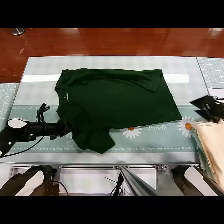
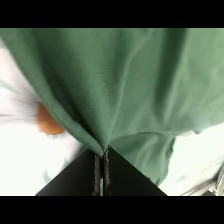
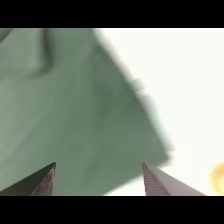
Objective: Fold the shirts.
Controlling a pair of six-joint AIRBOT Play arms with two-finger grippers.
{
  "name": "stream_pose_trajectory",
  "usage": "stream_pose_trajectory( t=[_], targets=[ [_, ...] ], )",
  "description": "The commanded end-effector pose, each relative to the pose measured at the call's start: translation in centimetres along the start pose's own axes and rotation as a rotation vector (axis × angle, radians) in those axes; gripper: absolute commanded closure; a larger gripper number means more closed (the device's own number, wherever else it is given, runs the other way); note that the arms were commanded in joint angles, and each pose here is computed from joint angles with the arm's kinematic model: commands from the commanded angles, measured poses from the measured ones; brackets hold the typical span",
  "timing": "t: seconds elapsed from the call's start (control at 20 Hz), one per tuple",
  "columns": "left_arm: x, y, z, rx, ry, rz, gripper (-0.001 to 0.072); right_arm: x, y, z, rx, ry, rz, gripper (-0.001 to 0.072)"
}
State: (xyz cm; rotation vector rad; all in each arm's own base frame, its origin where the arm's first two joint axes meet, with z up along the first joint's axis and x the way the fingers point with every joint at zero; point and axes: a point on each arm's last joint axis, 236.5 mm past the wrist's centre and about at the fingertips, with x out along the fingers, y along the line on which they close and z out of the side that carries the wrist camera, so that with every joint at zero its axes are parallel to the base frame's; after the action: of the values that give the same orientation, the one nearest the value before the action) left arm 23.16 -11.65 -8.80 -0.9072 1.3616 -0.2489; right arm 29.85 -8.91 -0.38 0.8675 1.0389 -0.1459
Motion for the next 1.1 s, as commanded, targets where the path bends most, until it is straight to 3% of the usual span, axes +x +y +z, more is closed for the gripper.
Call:
stream_pose_trajectory(
  t=[0.0,0.15,0.6,1.05],
  targets=[
    [-0.8,-1.0,0.5,0.03,0.003,-0.033,0.0684,-2.7,-8.6,-0.1,0.082,0.006,-0.298,0.009],
    [-1.2,-1.6,1.4,0.046,-0.018,-0.038,0.0684,-0.4,-9.7,-2.4,0.135,0.11,-0.304,0.009],
    [-1.8,-2.5,2.4,0.066,-0.04,-0.049,0.0684,6.3,-4.1,-3.4,0.157,0.266,0.043,0.009],
    [-1.8,-2.6,2.5,0.064,-0.042,-0.052,0.0684,8.6,-3.5,-4.4,0.117,0.327,0.054,0.009]
  ],
)
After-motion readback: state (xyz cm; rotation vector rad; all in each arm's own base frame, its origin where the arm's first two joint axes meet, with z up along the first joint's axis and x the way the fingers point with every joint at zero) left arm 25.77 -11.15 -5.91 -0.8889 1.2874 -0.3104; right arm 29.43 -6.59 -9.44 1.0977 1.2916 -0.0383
